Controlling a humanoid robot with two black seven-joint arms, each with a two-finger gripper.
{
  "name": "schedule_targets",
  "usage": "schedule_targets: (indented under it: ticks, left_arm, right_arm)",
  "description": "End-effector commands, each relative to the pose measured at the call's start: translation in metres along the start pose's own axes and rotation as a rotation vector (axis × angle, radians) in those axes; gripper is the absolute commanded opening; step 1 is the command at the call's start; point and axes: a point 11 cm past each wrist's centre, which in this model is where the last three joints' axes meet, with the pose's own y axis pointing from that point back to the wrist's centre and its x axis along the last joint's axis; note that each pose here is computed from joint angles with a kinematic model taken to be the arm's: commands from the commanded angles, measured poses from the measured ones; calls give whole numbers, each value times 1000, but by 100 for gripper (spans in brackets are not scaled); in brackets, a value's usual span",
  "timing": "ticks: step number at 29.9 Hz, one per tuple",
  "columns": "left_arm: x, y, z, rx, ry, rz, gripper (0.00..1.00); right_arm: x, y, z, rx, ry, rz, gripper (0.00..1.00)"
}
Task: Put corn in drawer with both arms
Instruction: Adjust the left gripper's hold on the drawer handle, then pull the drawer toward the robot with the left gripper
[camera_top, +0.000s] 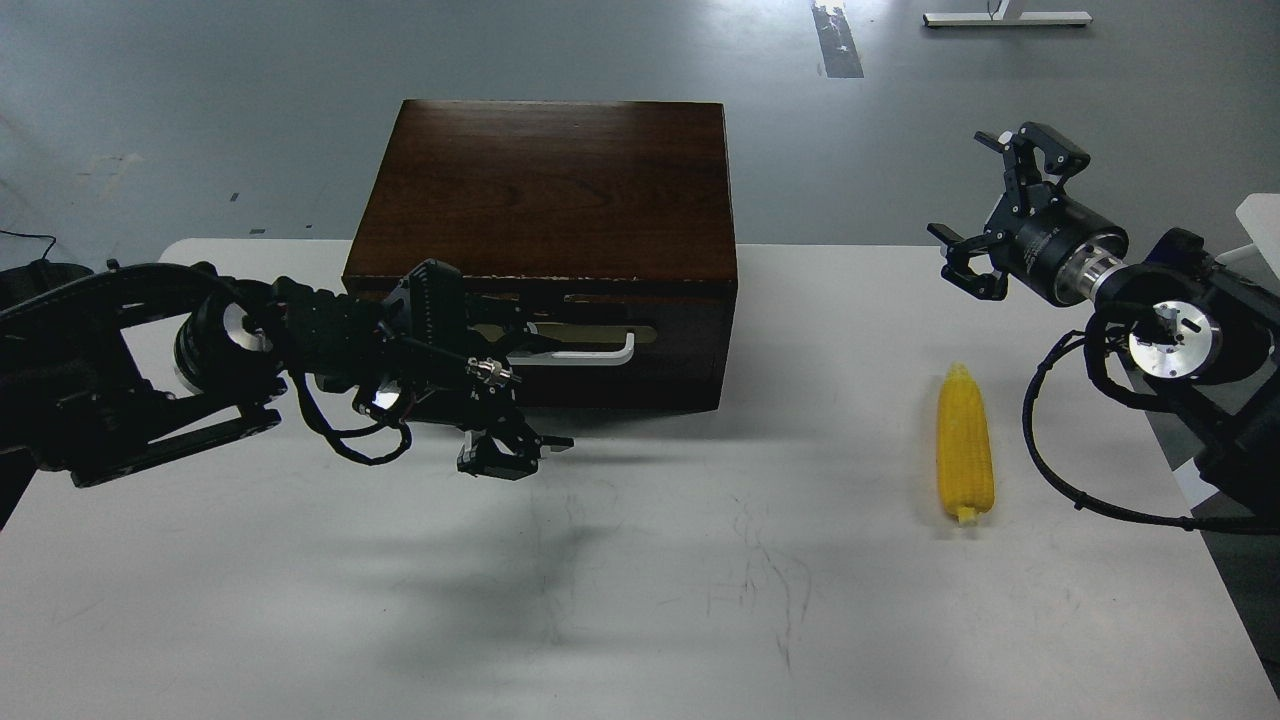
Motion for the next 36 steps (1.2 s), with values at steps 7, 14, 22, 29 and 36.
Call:
schedule_targets:
  ticks: [7,14,22,29,36]
  left_arm:
    - [3,1,9,-26,-6,8,98]
    - [3,6,15,-37,-6,16,98]
    - [2,12,21,-44,-3,19,98]
    - [0,13,29,-65,1,20,98]
    - [-3,15,30,-65,6,13,98]
  right_arm:
    - [1,1,0,-1,1,3,100]
    - [3,2,1,-3,1,6,100]
    - [2,2,1,-3,1,4,100]
    - [2,2,1,-3,1,4,100]
    - [3,2,2,-4,0,5,100]
